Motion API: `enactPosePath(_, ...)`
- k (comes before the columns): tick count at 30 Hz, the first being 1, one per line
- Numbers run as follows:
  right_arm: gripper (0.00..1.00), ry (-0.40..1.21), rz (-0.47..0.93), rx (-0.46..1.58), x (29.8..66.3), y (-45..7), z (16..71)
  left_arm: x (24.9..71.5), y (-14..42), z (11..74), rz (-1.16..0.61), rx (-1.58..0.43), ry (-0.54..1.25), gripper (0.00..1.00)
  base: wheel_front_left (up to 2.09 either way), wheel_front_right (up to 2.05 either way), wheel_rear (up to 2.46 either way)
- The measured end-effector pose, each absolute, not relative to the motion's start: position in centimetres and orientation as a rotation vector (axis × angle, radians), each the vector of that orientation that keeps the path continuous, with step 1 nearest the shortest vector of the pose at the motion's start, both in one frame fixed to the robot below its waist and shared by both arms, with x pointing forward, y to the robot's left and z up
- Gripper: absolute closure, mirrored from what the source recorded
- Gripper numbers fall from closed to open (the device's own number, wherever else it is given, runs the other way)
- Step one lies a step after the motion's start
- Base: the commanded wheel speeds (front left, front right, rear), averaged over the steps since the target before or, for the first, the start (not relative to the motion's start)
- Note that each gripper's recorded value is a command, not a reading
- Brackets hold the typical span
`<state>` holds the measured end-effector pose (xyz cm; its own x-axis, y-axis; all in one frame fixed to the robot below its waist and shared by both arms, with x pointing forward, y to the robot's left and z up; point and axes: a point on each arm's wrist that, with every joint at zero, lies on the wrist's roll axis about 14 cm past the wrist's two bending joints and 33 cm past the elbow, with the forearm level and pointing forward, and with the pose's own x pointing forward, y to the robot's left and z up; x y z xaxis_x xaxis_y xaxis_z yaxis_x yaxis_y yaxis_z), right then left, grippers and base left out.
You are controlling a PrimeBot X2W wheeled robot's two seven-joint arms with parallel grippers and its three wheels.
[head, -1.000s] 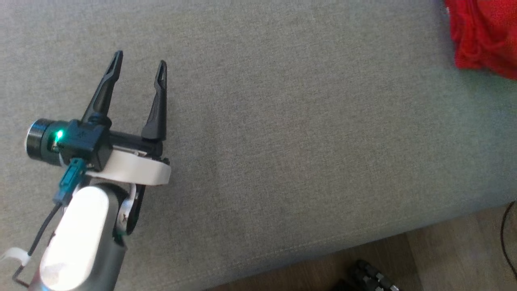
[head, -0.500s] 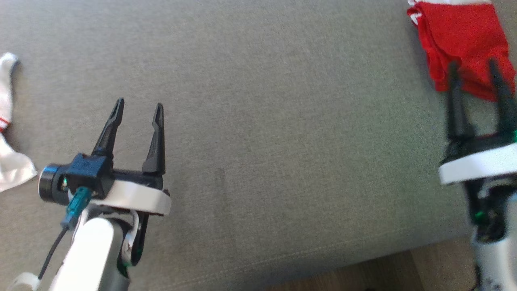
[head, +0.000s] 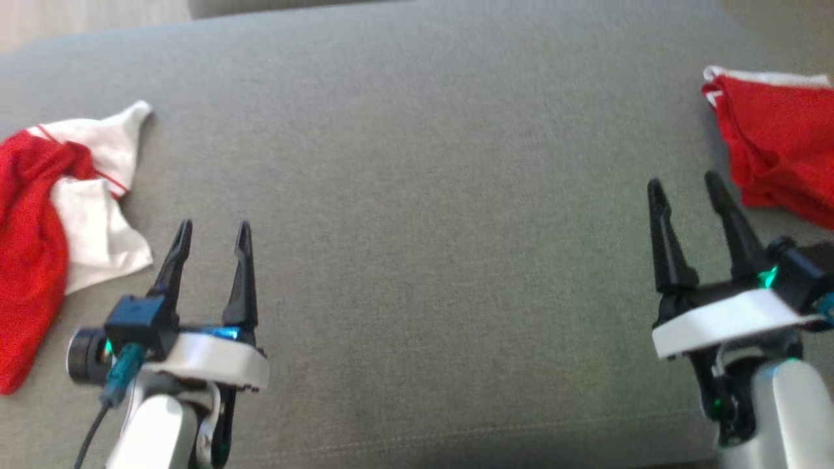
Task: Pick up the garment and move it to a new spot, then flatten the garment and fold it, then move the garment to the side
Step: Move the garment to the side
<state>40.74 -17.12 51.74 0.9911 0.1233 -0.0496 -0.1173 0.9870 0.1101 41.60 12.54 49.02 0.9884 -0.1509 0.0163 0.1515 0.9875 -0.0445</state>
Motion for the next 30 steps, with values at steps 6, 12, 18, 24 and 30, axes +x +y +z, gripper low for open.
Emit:
enactPosePath(6, 0.0, 0.07, 0.137, 0.101, 38.4, -16.4, 51.6, 38.0, 14.3, 49.0, -0.098, -0.037, 0.003, 0.0, 0.0, 0.0, 0.0)
enactPosePath(12, 0.0, 0.076, 0.141, 0.089, 37.0, -16.2, 51.8, 36.7, 14.7, 49.6, -0.092, -0.028, -0.011, 0.0, 0.0, 0.0, 0.0)
enactPosePath(18, 0.0, 0.092, 0.137, 0.081, 35.8, -16.3, 51.6, 35.6, 14.7, 49.3, -0.097, -0.029, 0.007, 0.0, 0.0, 0.0, 0.0)
enactPosePath(24, 0.0, 0.093, 0.132, 0.082, 34.6, -16.4, 51.7, 35.0, 14.5, 49.4, -0.106, -0.027, 0.003, 0.0, 0.0, 0.0, 0.0)
enactPosePath(30, 0.0, 0.086, 0.129, 0.075, 34.6, -16.5, 52.1, 34.7, 14.5, 49.1, -0.106, -0.023, 0.019, 0.0, 0.0, 0.0, 0.0)
